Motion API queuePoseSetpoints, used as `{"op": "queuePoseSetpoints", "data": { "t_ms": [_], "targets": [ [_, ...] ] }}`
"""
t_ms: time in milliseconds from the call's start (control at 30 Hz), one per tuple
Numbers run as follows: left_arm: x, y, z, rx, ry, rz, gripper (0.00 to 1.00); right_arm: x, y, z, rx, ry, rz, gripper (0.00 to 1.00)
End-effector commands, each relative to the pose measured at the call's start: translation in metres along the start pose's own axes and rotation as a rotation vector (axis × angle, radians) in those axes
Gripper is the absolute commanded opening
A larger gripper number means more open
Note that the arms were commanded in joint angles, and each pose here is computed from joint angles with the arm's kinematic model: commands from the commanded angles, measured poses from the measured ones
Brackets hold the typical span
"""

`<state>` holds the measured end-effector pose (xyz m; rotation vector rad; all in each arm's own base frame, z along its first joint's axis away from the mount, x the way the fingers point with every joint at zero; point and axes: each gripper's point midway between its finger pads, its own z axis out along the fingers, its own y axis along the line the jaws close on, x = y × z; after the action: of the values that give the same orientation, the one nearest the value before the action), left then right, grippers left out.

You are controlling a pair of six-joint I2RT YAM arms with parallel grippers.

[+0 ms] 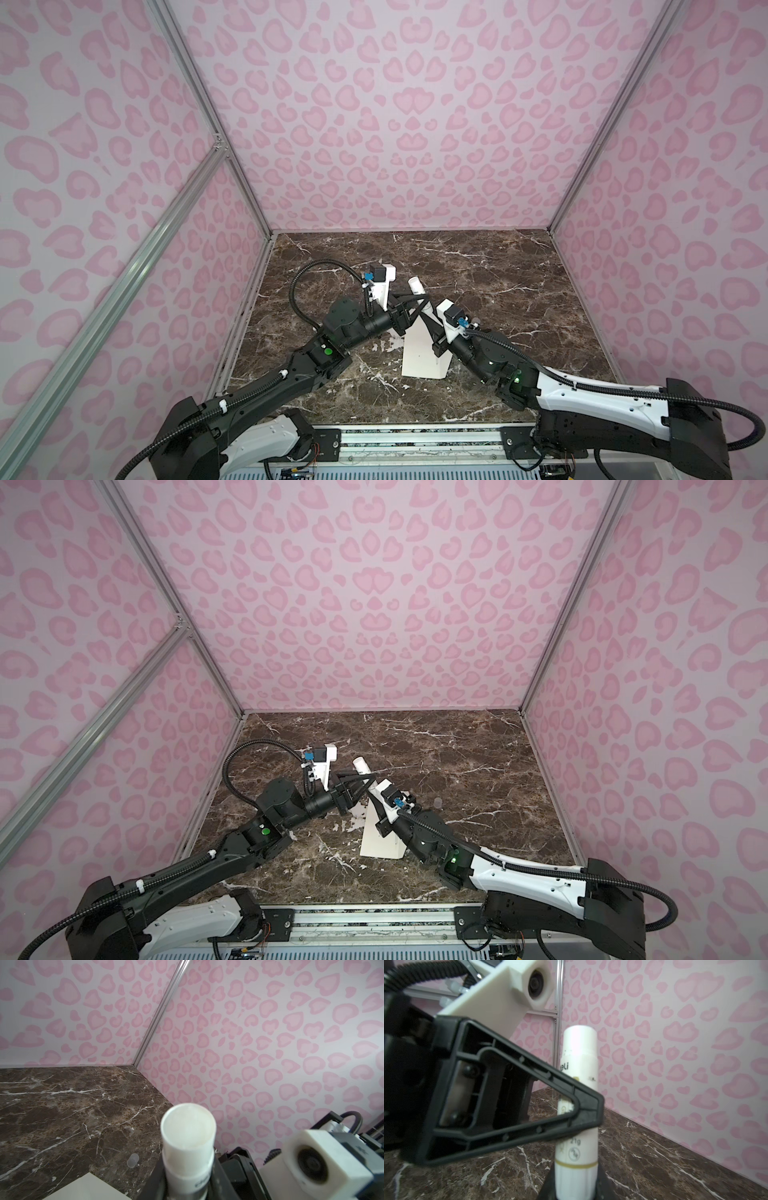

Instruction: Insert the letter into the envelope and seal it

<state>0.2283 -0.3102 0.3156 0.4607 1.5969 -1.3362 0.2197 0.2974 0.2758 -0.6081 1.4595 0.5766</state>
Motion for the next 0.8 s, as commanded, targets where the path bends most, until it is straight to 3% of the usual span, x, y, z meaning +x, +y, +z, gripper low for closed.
{"op": "queuePoseSetpoints", "data": {
  "t_ms": [0, 133, 333, 533, 667, 767],
  "targets": [
    [0.021, -0.013, -0.005, 0.117, 0.098, 0.006, 0.04, -0.031, 0.017, -0.013, -0.187, -0.130, 0.200, 0.22],
    [0.026, -0.020, -0.015, 0.212, 0.123, -0.012, 0.04, -0.034, 0.010, -0.026, -0.278, -0.159, 0.330, 0.22],
    [0.033, -0.031, -0.021, 0.309, 0.170, -0.013, 0.04, -0.023, 0.013, -0.031, -0.401, -0.085, 0.431, 0.27],
    [0.030, -0.031, -0.020, 0.306, 0.151, -0.010, 0.04, -0.003, 0.012, -0.025, -0.375, -0.003, 0.397, 0.29],
    [0.024, -0.025, -0.018, 0.262, 0.130, -0.012, 0.04, 0.012, 0.007, -0.022, -0.323, 0.058, 0.330, 0.40],
    [0.016, -0.016, -0.016, 0.194, 0.105, -0.015, 0.04, 0.027, 0.002, -0.024, -0.258, 0.108, 0.210, 0.51]
  ]
}}
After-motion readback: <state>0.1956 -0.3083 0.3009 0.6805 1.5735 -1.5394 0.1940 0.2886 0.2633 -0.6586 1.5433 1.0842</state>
